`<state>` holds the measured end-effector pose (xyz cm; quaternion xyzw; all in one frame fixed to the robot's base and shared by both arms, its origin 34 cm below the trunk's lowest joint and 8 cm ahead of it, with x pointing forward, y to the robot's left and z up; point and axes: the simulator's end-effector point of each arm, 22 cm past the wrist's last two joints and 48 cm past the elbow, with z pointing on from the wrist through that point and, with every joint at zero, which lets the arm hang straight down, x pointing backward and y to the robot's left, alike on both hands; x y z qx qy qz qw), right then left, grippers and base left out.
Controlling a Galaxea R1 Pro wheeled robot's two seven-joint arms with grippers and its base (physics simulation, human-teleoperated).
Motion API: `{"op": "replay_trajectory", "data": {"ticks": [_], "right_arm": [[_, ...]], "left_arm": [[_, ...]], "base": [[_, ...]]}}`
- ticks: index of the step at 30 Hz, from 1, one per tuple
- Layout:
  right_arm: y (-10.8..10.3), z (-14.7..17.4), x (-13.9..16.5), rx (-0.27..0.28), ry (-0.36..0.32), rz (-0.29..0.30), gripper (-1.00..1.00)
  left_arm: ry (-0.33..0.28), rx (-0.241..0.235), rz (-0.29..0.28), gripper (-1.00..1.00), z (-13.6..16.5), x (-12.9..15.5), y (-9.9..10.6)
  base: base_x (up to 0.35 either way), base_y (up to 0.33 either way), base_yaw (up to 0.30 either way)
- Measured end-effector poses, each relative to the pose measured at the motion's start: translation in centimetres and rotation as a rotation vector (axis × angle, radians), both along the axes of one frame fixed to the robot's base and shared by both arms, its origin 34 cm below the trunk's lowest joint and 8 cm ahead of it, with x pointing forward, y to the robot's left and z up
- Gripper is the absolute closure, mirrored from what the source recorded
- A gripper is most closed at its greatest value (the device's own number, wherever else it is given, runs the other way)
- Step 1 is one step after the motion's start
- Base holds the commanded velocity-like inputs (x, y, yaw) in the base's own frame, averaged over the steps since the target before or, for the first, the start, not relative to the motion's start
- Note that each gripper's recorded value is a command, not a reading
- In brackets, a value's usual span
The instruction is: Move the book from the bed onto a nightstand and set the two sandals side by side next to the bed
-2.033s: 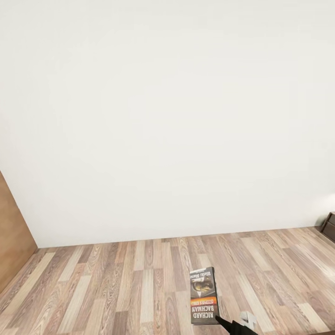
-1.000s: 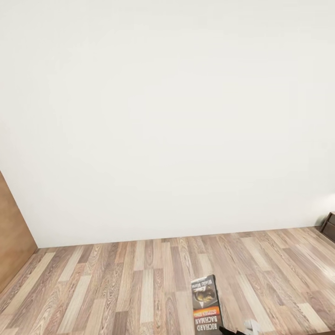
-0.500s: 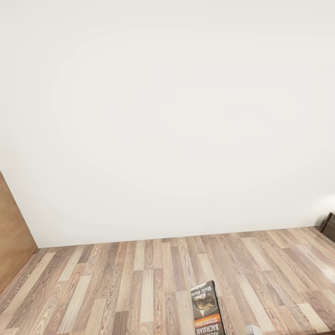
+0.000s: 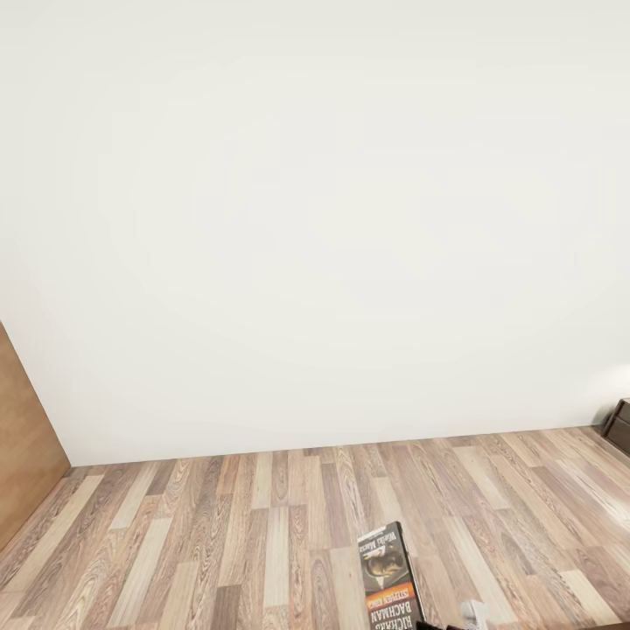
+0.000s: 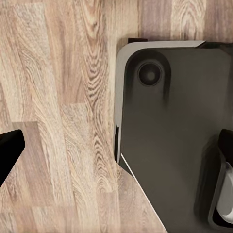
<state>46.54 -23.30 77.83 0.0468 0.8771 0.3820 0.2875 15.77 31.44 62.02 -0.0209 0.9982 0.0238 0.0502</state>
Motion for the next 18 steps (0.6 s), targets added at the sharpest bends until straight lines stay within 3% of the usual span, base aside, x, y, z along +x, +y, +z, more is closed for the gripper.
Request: {"op": "replay_trajectory", "data": {"ticks": [18], "right_arm": [[-0.3,0.9,1.2,0.002,-0.018,0.011,1.00]], "left_arm": [[-0.002,0.000,0.001,-1.00,0.0,0.1,0.0]], "base": [[0.000,0.000,0.000]]}}
